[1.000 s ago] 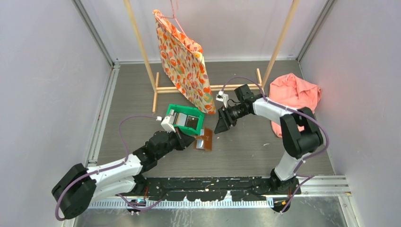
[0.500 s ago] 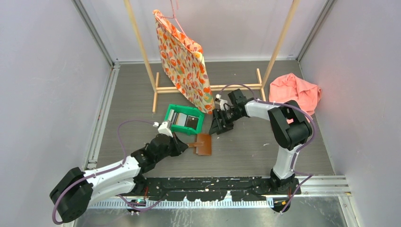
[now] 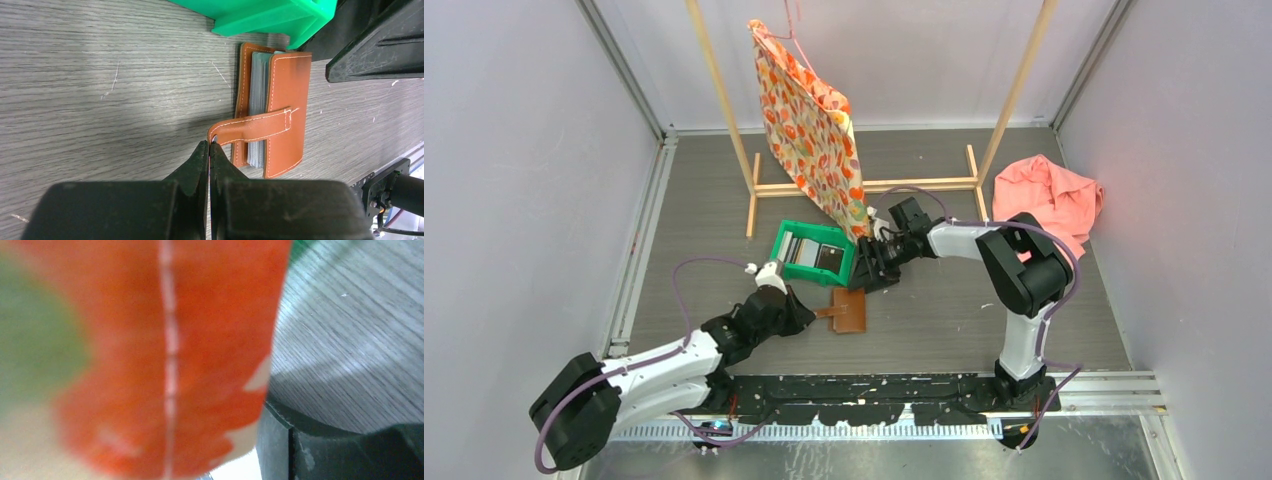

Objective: Put the credit cards into the card holder
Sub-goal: Close the card holder at the center of the board.

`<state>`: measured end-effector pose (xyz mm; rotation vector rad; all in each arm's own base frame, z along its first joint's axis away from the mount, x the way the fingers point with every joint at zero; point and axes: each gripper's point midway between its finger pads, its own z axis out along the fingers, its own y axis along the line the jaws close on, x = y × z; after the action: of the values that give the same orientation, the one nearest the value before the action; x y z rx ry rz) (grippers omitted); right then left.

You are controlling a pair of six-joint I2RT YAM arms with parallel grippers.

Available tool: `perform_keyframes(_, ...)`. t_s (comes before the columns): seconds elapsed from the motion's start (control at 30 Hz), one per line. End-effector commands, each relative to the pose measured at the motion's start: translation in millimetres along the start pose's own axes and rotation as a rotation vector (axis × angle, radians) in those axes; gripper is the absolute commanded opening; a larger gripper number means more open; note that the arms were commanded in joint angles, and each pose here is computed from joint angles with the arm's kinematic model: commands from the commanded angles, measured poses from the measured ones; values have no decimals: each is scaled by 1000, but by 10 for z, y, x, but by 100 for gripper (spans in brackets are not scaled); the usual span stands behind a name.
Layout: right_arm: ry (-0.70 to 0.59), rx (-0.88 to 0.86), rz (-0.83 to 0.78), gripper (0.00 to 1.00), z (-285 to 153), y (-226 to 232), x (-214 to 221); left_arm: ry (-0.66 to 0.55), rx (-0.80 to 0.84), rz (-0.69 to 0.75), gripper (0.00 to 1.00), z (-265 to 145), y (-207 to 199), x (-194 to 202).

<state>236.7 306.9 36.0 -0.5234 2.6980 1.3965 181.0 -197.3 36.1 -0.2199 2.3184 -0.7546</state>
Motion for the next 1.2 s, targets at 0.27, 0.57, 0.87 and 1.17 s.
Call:
perform_keyframes(0.27,64,182,145,62,294,-537,563,4,1,-22,0,30,20,-19)
perform_keyframes(0.57,53,338,198,26,354,-846,674,9,9,-44,0,27,61,-4)
perform_keyframes(0.87,7,295,150,1,219,-767,512,3,61,-61,0,-31,-4,-23)
perform_keyframes(1.17,12,200,-26,1,-136,-518,384,-45,216,-133,0,-123,-266,-117)
